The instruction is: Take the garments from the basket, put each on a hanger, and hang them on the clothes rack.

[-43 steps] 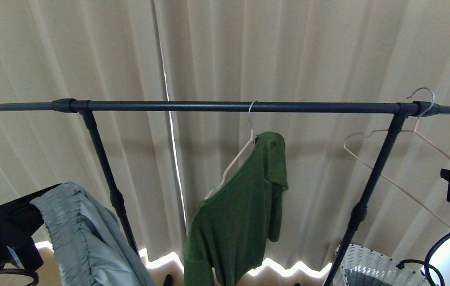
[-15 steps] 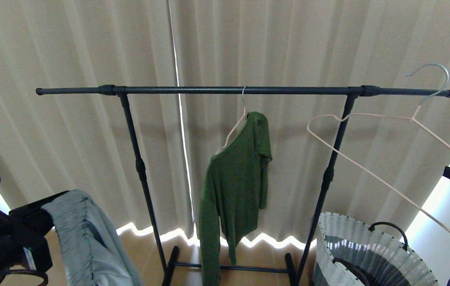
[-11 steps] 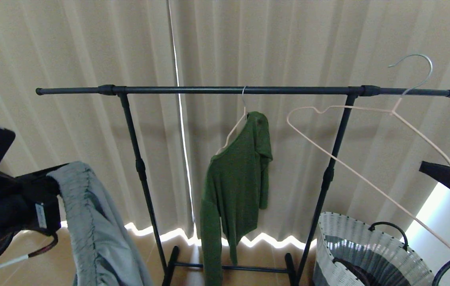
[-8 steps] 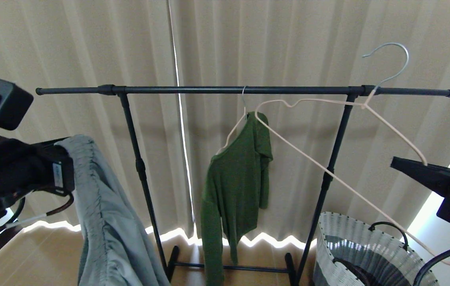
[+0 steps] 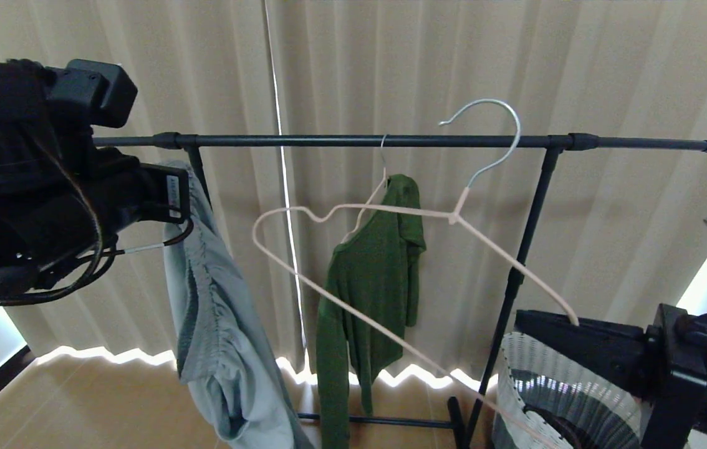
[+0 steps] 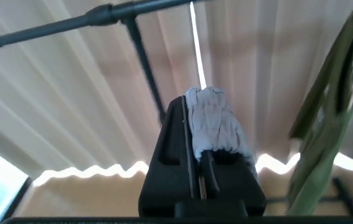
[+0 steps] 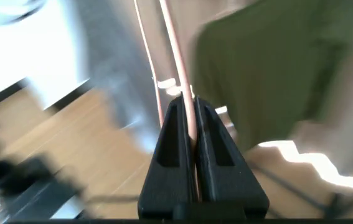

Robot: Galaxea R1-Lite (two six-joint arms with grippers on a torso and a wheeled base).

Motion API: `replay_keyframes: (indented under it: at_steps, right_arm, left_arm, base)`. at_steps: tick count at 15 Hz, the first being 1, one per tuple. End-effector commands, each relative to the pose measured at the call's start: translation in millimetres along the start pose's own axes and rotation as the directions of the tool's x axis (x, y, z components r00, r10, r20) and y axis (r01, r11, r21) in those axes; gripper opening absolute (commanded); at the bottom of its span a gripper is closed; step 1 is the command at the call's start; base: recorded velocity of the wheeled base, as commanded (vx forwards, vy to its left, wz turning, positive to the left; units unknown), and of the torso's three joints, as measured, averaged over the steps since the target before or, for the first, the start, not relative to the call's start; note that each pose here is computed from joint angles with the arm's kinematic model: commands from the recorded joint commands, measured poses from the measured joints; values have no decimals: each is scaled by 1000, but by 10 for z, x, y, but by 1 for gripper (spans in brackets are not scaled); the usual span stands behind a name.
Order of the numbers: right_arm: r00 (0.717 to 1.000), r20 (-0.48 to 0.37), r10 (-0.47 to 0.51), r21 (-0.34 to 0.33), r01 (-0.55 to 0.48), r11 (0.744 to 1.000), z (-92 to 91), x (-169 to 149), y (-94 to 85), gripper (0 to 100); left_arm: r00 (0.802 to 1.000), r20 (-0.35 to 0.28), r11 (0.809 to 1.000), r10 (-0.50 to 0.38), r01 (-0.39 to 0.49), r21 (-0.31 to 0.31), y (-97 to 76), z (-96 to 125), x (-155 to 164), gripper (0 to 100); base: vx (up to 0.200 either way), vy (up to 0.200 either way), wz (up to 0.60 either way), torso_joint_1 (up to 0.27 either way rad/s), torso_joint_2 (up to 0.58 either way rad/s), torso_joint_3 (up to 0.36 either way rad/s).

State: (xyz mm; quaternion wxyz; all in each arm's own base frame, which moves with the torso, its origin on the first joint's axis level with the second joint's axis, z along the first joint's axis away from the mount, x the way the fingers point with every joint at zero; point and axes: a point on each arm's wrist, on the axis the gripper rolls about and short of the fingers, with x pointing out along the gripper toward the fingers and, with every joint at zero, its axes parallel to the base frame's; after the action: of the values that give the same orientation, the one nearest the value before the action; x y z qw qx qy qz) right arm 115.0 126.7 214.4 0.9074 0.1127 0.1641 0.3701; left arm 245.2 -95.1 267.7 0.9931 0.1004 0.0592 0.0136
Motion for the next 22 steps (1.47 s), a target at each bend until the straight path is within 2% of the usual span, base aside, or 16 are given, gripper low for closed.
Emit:
replay_keyframes:
  at_steps: [1,3,6,8,11,12,14,15,18,22]
  right_arm:
    - [996,-65,67,3,-67,998,-102,84,135,0]
    - [992,-93,89,-4,-90,996,-144,147,197,0]
    - [993,-70,97,-8,-97,995,-138,222,211,0]
    - [994,-92,52,-13,-53,998,-188,325,196,0]
    - [994,-83,-67,-28,65,997,-216,469,180,0]
    - [994,-76,-76,-25,74,997,-197,507,191,0]
    - [994,-74,-77,-24,75,997,-188,528,198,0]
    - [998,-17,-67,-15,66,998,-144,630,228,0]
    - [996,51,-76,-3,76,997,-149,804,245,0]
    - [996,57,-71,-5,71,997,-180,903,257,0]
  left_arm:
    - [1000,-19,1000,-14,14,14,-166,-2,127,0]
    - [1000,-21,1000,-12,13,19,-196,29,107,0]
    - [1000,-29,1000,2,-1,22,-193,25,107,0]
    - [999,-30,999,14,-13,30,-183,28,95,0]
    - [996,-52,994,73,-68,89,-165,14,91,0]
    - [995,-59,991,77,-70,111,-158,1,85,0]
    - [995,-63,991,77,-69,116,-149,0,68,0]
    - [992,-98,988,73,-59,141,-141,-39,25,0]
    - [990,-120,986,71,-52,156,-147,-87,8,0]
    - [990,-119,986,77,-58,158,-145,-83,8,0]
  base:
    - [0,0,0,0,0,0]
    - [0,0,0,0,0,0]
    - [0,0,0,0,0,0]
    - [0,0,0,0,0,0]
    - [0,0,0,0,0,0]
    - [0,0,0,0,0,0]
    - [0,0,0,0,0,0]
    - [0,0,0,0,0,0]
    - [0,0,0,0,0,0]
    - [0,0,0,0,0,0]
